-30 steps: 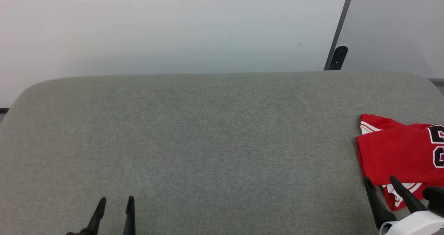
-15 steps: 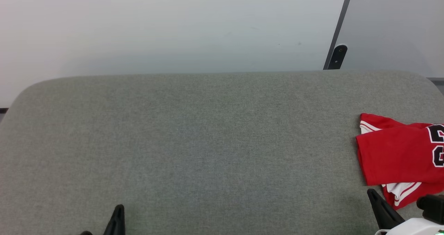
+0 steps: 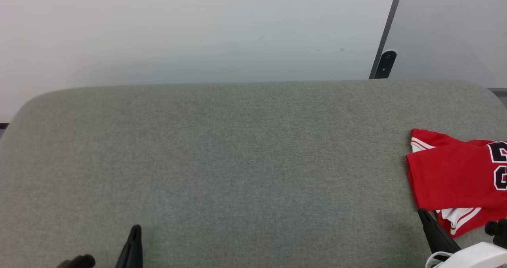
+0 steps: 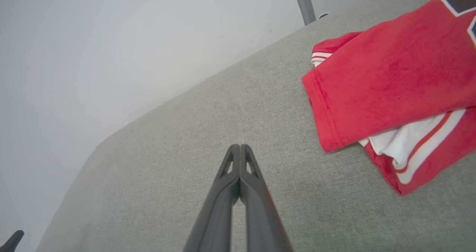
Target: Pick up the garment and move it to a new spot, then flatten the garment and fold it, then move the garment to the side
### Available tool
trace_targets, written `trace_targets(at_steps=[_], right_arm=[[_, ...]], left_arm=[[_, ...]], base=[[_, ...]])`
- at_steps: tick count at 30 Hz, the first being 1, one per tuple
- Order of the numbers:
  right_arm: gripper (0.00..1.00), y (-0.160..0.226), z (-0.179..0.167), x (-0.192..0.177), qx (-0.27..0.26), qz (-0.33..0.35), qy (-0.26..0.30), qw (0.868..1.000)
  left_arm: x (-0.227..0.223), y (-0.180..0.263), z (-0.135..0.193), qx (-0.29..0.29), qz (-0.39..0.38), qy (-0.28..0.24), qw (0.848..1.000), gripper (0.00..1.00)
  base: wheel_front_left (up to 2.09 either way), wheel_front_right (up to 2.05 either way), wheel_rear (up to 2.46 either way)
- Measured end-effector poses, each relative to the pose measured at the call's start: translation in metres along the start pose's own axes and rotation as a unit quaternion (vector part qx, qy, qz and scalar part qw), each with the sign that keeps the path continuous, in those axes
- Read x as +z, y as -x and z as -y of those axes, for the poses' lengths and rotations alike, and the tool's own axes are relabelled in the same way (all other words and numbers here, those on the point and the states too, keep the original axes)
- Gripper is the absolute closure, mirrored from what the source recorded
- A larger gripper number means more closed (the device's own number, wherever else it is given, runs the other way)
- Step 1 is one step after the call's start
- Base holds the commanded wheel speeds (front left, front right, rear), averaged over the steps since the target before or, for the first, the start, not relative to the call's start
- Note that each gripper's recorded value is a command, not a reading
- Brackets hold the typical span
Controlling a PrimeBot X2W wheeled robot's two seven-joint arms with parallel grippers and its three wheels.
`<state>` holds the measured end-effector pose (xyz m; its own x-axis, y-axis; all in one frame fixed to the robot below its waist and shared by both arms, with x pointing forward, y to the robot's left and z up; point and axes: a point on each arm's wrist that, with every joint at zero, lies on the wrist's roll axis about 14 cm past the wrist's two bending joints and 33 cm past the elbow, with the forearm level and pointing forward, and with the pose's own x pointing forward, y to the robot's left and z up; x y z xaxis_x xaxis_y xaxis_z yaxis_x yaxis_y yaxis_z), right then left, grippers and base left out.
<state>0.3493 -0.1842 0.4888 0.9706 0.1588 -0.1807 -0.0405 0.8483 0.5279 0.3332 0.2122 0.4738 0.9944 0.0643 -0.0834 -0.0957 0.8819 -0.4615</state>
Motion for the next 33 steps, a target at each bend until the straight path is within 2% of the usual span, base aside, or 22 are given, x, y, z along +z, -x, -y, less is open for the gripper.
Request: trace_targets(at_steps=[16,33], right_arm=[[1.00,-0.007,-0.001,0.005,0.011,0.022,-0.110,0.994],[1.00,-0.014,-0.001,0.012,0.019,0.046,-0.210,0.976]], left_arm=[[0.003,-0.012,0.002,0.005,-0.004,0.121,0.993,1.00],[0.004,-0.021,0.006,0.003,-0.010,0.227,0.974,1.00]], base=[[0.00,0.00,0.00],[0.00,0.00,0.00]])
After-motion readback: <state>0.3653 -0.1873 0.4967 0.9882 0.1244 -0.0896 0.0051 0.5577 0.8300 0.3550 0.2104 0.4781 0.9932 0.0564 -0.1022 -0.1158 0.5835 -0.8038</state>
